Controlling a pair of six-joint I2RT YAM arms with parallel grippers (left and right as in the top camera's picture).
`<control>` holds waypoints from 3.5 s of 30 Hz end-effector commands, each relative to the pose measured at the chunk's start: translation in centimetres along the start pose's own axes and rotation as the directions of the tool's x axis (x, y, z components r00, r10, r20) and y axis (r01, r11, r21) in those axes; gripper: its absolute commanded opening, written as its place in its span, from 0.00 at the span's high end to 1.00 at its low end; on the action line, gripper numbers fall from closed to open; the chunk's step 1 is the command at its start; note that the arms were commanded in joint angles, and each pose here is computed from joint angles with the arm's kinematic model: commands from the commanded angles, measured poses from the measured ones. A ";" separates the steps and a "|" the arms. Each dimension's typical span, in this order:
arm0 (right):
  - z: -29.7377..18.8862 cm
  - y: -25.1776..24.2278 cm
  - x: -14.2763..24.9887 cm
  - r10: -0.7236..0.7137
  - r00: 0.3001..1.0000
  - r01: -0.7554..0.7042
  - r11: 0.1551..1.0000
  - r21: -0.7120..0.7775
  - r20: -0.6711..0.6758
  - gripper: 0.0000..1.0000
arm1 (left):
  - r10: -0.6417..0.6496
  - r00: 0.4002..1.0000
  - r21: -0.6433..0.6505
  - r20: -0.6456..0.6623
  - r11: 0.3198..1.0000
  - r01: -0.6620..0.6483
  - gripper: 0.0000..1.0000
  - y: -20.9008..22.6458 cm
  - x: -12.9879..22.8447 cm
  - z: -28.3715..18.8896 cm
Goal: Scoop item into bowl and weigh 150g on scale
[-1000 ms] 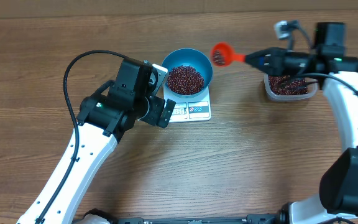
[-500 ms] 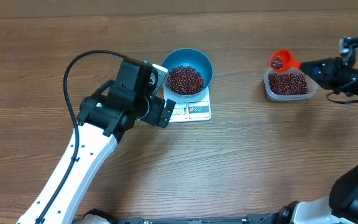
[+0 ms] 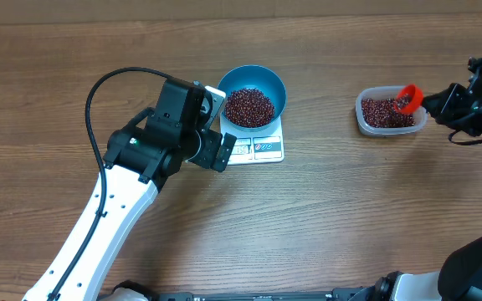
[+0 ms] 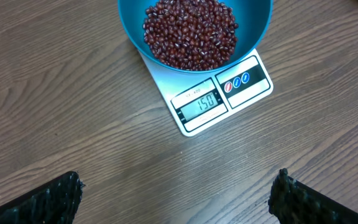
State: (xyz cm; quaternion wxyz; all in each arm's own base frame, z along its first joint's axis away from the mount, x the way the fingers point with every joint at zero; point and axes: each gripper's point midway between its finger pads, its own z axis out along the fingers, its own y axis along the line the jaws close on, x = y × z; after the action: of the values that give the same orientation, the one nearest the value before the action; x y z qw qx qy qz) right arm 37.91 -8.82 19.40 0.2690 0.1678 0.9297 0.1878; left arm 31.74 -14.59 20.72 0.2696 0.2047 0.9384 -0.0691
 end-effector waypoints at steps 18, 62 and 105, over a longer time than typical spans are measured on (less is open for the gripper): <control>1.0 2.6 0.0 -0.221 0.975 0.217 0.926 0.308 -0.022 0.96 | 0.020 1.000 -0.003 0.007 1.000 -0.019 0.00 0.0 -0.4 0.0; 1.6 4.5 0.8 -0.313 0.948 0.306 0.856 0.417 -0.055 0.96 | 0.020 1.000 -0.003 0.007 1.000 -0.020 0.00 0.0 -0.4 0.0; 2.5 14.2 6.0 0.007 0.997 -0.020 0.984 -0.175 -0.070 0.96 | 0.020 1.000 -0.003 0.007 1.000 -0.020 0.01 0.0 -0.4 0.0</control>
State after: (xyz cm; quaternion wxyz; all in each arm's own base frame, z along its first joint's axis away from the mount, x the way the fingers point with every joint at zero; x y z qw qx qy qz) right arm 38.57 6.13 24.44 0.3020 0.0832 0.9161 0.2502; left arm 31.74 -14.59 20.72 0.2696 0.2047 0.9384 -0.0691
